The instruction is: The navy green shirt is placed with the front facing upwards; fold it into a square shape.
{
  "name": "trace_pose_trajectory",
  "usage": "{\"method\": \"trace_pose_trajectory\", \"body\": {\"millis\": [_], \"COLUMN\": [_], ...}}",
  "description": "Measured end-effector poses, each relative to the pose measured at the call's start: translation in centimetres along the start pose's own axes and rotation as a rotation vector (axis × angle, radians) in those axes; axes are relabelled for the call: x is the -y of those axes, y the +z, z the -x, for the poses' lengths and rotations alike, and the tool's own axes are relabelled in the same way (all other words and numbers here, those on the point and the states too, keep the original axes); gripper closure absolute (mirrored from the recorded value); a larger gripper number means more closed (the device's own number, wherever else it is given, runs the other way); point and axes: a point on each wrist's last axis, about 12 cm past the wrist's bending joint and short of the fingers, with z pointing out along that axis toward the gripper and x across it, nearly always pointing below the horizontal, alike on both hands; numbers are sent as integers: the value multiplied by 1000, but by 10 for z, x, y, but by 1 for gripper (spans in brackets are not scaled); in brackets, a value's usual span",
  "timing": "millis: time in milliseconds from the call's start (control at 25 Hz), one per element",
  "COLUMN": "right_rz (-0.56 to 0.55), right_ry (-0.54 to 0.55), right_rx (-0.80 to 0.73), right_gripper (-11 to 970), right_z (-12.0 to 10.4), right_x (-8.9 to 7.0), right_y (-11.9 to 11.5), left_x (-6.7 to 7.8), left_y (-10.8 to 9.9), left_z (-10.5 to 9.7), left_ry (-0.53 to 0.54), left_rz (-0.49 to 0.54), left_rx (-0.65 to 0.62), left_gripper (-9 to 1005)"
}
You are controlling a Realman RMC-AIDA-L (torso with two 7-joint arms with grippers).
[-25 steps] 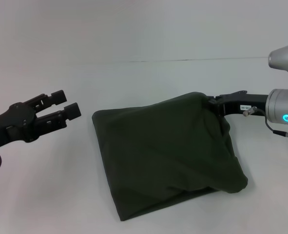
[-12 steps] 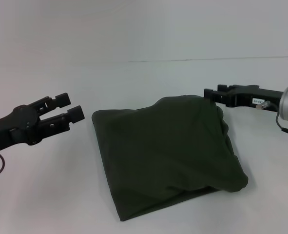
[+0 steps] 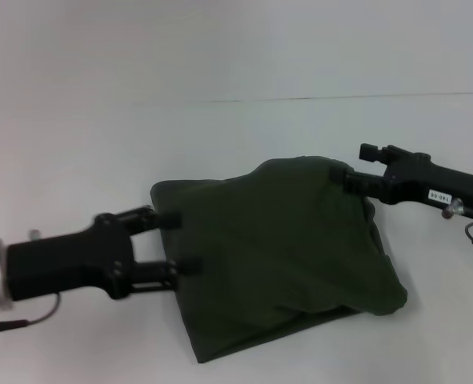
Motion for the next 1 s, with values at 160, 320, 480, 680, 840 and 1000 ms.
{"method": "trace_pose_trajectory", "body": {"millis": [160,320,480,680,840,1000], "right_rz": [14,1,-27,-58,-66,-67], "right_ry": [2,18,26,33,33,34], "right_rx": [36,78,115,128,130,130], "right_gripper": [77,45,22,28,28,28], "right_z": [-12,-21,-29,-37,-39,-40], "right_x": [-4,-5,-3,-2,-2,-2], "right_y": [-16,-34,-51,-63,-65,-66], "left_x": [3,-1,-2,-2,-2,-2], "left_y": [25,43,59,71,75,83], "left_z": [-11,-22,-32,-40,-46,-55], "left_ry": [92,106,118,163,238,277], "left_rz": [1,59,61,52,68,75], "left_rx": [-32,-62,-58,-70,-53,-84], "left_gripper": [118,119,119,118,119,119]}}
